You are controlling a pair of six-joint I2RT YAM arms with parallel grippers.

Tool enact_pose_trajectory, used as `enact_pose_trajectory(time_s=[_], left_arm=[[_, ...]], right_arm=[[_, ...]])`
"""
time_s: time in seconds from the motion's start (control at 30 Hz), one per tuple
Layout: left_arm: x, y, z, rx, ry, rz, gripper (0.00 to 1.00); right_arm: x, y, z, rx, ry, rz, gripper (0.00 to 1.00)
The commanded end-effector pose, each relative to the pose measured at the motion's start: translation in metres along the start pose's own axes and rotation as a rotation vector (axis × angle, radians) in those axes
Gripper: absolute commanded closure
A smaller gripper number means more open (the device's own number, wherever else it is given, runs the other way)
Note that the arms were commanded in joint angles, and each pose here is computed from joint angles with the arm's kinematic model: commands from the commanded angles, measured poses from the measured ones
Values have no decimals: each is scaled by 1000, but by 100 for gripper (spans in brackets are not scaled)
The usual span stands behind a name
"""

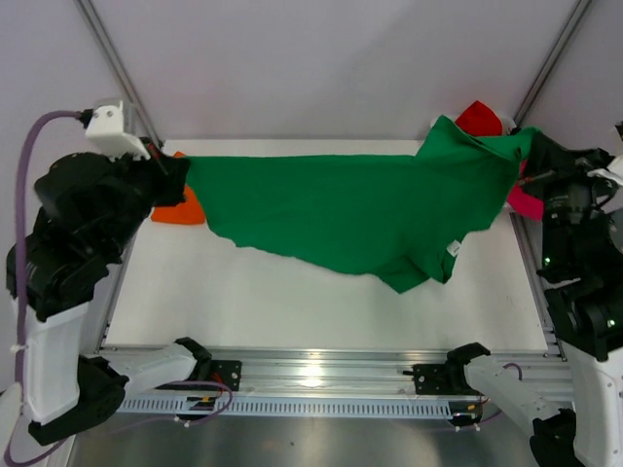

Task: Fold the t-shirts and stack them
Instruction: Flatten the tshirt out

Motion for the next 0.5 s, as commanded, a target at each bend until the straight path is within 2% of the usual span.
enact_pose_trajectory(time_s=[0.0,0.27,0.47], left_arm=[[34,5,-16,49,-68,52,99],[84,12,-32,101,-146,151,99],[103,19,-39,122,-193,166,99]], right_arm=[[23,-12,-40,-23,-100,14,100],[52,-13,-83,-77,-200,-59,100],[67,-10,-105,-124,-239,-110,100]])
Point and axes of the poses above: each gripper's point midway between its finger pads, its own x axis back along the fingers, its own y axis along the line the jaws close on, z = x × y, the point moved 5 cm from there along x, back along the fingers, and after that the axes turned 13 degrees about x, right-handed, at the moved point
